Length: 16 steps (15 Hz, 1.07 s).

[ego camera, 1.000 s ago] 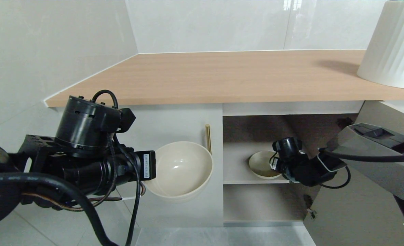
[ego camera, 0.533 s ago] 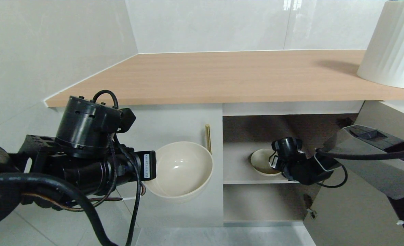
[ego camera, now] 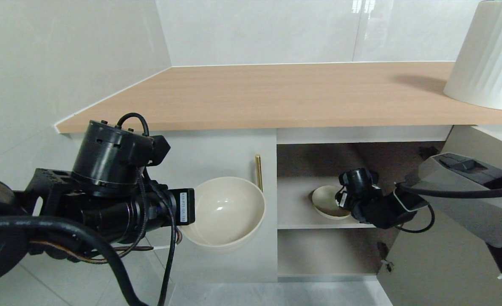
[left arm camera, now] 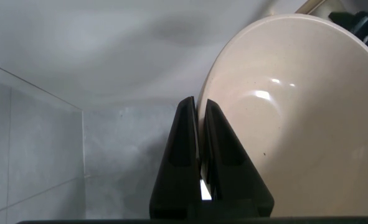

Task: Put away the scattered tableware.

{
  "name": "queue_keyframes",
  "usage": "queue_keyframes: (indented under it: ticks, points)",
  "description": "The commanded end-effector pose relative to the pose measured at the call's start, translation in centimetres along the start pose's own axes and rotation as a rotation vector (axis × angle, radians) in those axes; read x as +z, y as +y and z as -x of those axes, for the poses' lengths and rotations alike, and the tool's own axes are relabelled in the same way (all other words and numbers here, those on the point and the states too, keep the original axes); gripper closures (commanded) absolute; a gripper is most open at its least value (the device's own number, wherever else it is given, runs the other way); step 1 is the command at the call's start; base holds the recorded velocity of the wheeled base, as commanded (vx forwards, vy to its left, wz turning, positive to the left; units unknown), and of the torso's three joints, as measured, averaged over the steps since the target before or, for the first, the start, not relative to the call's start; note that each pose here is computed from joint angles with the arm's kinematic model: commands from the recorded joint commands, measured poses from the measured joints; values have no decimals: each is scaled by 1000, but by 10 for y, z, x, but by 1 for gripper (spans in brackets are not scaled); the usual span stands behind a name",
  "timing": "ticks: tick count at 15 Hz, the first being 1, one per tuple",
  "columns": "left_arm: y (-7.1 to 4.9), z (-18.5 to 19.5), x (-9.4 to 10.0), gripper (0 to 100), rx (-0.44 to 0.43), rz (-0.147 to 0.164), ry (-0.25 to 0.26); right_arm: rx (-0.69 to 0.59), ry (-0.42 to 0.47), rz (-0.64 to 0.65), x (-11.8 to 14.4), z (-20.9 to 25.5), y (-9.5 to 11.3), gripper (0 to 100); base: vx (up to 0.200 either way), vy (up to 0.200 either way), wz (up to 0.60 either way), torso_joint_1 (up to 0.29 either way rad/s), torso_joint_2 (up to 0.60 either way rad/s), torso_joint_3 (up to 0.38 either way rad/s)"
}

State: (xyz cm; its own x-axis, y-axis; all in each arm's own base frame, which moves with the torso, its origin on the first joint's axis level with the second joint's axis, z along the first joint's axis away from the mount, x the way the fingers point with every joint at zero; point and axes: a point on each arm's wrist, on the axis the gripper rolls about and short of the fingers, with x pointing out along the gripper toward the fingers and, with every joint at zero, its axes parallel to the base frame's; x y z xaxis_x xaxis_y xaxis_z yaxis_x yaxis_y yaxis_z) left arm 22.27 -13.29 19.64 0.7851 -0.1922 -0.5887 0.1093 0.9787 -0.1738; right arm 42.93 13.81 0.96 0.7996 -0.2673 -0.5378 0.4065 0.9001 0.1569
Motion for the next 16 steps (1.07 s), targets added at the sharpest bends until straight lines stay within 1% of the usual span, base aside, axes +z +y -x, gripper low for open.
queue_keyframes:
  ticks: [1,2,3,4,5,6,7,9,11,12,13,14,15,16]
  points:
    - [-3,-4,-1,100,-1,-9,8,55,-6,-11,25,42,-7,0,0,0,0,0,0,0]
    - [-7,-9,-1,100,-8,-34,10,132,39,5,34,72,-12,0,0,0,0,0,0,0]
    - [-9,-13,-2,100,-11,-52,10,191,81,29,39,96,-16,0,0,0,0,0,0,0]
    - [-13,-22,-3,100,-4,-92,10,305,168,107,48,137,-27,0,0,0,0,0,0,0]
    - [-17,-27,-2,100,-6,-114,10,378,203,169,54,167,-36,0,0,0,0,0,0,0]
    - [-24,-34,-5,100,-11,-131,26,439,218,239,59,198,-43,0,0,0,0,0,0,0]
    - [-27,-39,-9,100,-10,-143,43,475,220,279,61,217,-47,0,0,0,0,0,0,0]
    - [-41,-54,-18,100,-23,-184,81,552,240,336,62,259,-53,0,0,0,0,0,0,0]
    - [-59,-62,-30,100,-18,-226,91,611,264,368,59,279,-54,0,0,0,0,0,0,0]
    - [-73,-66,-38,100,-20,-251,79,641,279,387,55,286,-52,0,0,0,0,0,0,0]
    - [-84,-69,-46,100,-15,-269,65,657,298,411,50,291,-50,0,0,0,0,0,0,0]
    - [-89,-73,-52,100,5,-282,51,662,312,428,47,294,-49,0,0,0,0,0,0,0]
    - [-91,-75,-54,100,16,-285,45,667,317,435,45,295,-49,0,0,0,0,0,0,0]
    - [-96,-77,-59,100,17,-285,34,675,330,449,41,296,-45,0,0,0,0,0,0,0]
